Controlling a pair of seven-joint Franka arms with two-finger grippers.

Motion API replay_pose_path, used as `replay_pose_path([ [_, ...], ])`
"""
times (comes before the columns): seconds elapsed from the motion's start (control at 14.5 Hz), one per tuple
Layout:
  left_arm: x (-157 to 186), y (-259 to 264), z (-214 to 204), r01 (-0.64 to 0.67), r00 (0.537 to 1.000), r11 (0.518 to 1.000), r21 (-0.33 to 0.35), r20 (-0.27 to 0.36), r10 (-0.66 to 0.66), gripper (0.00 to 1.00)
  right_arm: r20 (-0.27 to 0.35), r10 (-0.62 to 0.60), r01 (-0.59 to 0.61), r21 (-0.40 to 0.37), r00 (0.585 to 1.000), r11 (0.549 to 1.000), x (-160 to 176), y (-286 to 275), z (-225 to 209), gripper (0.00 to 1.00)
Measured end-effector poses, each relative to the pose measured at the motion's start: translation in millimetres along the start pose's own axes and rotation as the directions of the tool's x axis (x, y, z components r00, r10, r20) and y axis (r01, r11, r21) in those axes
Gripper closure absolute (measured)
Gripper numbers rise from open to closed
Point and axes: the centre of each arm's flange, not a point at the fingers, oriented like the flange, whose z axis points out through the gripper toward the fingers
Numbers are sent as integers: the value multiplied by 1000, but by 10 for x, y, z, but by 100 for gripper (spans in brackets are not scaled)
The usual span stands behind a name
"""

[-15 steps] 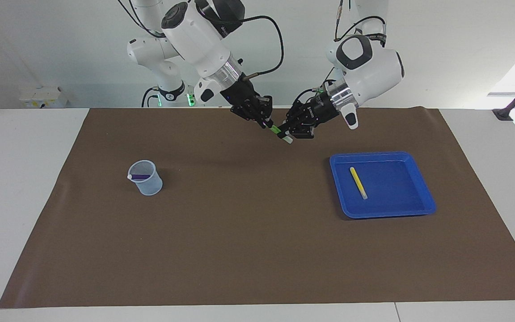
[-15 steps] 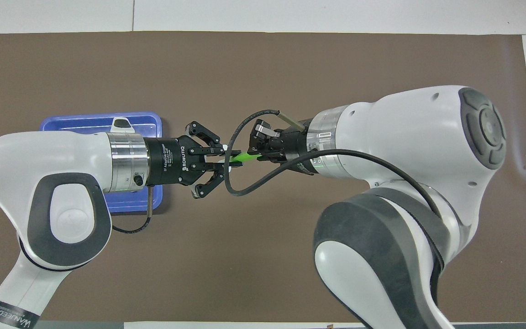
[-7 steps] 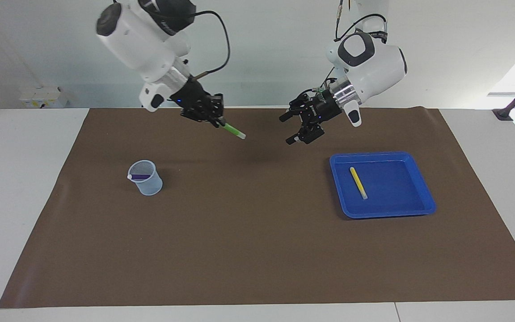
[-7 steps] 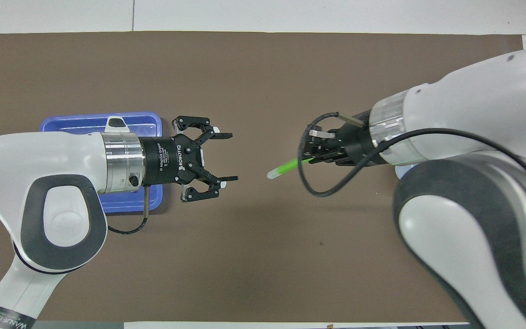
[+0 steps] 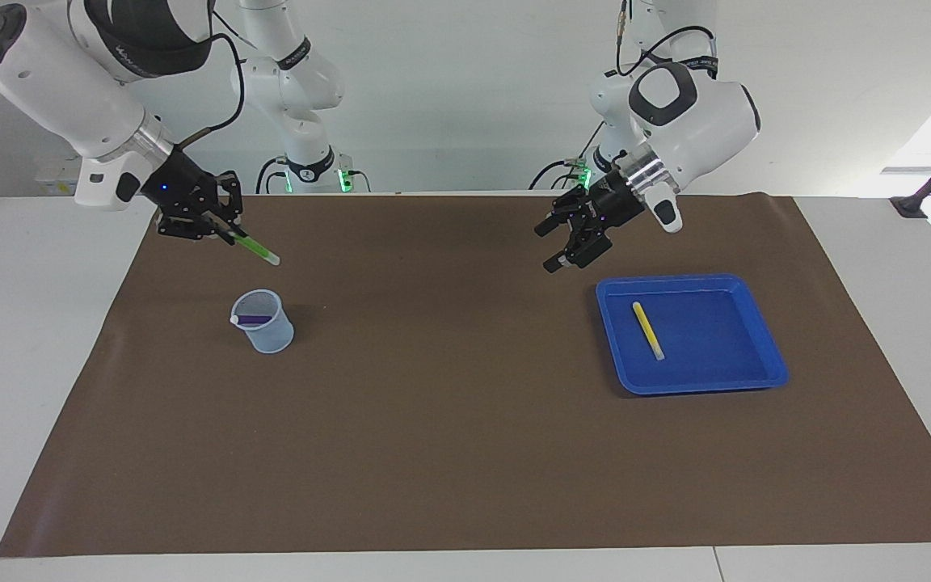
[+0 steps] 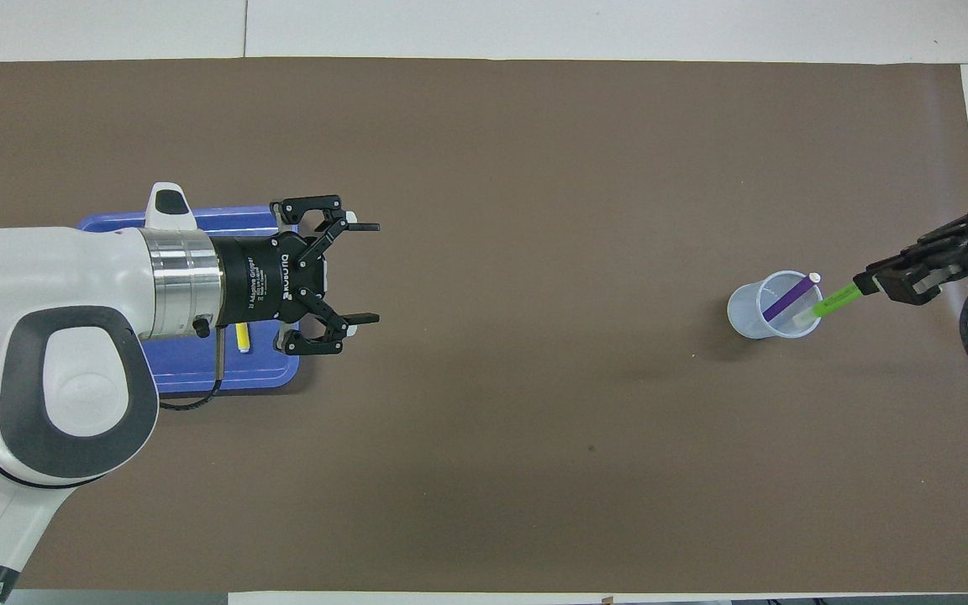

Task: Transfer and insert pens with both arms
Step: 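Carry the green pen into the cup with the right gripper, then release the green pen in the cup while the left gripper grasps the yellow pen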

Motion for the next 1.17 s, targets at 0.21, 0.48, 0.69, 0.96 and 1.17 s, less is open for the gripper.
replay_pose_path([
  [0.21,186,-28,-50,-183,975,980,74,-111,190,0,11,-140,141,-75,990,987,-63,131,201,82],
  [0.48,800,-189,-113,-389,876,885,258,-196,442,0,-18,-206,201,-140,978,969,-193,185,527,82],
  [0.69,1242,-337,-37,-560,740,715,419,-136,659,0,-19,-211,206,-149,977,967,-234,144,662,82],
  [0.96,1741,-367,152,-689,519,431,582,-18,855,0,-2,-207,205,-127,978,970,-344,78,841,82],
  [1.17,2085,-362,334,-722,410,286,630,56,910,0,0,-208,206,-127,978,970,-381,40,877,82],
])
